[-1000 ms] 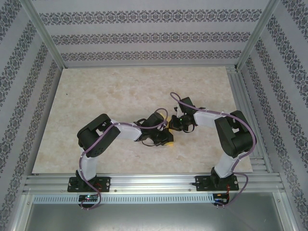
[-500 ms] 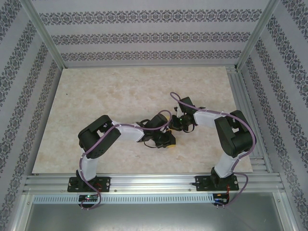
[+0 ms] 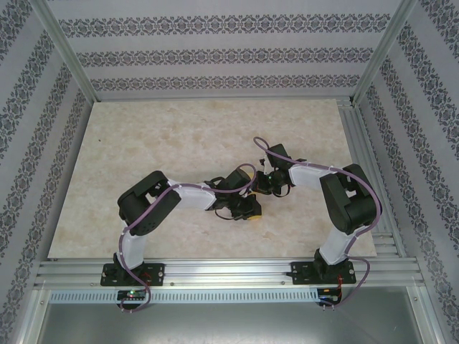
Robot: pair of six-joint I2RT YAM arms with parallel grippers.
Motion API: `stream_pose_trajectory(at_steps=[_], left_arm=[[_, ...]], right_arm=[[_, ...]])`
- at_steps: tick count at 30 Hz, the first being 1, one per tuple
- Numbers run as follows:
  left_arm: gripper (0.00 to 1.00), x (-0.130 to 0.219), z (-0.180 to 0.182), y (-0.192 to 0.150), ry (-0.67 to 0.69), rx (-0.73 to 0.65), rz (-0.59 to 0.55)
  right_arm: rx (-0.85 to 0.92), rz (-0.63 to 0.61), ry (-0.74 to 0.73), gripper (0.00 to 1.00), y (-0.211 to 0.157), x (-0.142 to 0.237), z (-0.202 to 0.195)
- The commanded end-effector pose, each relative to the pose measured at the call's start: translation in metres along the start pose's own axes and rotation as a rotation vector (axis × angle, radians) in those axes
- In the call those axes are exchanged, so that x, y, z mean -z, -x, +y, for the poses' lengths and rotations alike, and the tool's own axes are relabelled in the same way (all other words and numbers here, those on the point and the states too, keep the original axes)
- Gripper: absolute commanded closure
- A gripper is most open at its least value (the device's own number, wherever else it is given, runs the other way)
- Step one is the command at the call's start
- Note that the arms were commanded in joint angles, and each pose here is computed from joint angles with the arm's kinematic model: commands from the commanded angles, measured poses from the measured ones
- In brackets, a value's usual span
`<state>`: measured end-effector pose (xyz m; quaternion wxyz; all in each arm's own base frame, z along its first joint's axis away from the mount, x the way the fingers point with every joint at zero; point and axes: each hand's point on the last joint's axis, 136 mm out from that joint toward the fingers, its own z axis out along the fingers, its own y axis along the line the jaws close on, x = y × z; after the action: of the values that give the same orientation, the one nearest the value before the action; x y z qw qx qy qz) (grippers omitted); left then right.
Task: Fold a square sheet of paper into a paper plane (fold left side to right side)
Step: Fourth fold the wing at the center of the table.
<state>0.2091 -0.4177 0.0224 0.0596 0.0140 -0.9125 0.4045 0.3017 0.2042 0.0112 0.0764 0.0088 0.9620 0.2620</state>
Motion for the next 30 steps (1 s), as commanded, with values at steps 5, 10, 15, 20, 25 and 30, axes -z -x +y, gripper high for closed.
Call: stream_pose_trajectory(at_steps=[5,10,15,20,25,30], left_arm=[[0.88,-0.024,0.04,-0.027,0.063,0.102,0.104],[0.88,-0.02,0.032,-0.023,0.048,0.081,0.082],[0.85,0.002,-0.004,-0.011,-0.038,0.0,0.019],[0.75,0.041,-0.046,-0.002,-0.123,-0.091,-0.042],[0.74,0.08,-0.052,0.007,-0.133,-0.114,-0.104],[0.78,0.106,-0.027,0.03,-0.089,-0.07,-0.161]], right_arm=[[-0.005,0.025,-0.105,0.93,-0.008,-0.012,-0.021],[-0.004,0.027,-0.105,0.93,-0.009,-0.012,-0.021],[-0.003,0.032,-0.107,0.93,-0.01,-0.012,-0.021],[0.002,0.032,-0.106,0.93,-0.01,-0.012,-0.02],[0.002,0.033,-0.109,0.93,-0.01,-0.013,-0.021],[0.002,0.032,-0.107,0.93,-0.01,-0.013,-0.02]])
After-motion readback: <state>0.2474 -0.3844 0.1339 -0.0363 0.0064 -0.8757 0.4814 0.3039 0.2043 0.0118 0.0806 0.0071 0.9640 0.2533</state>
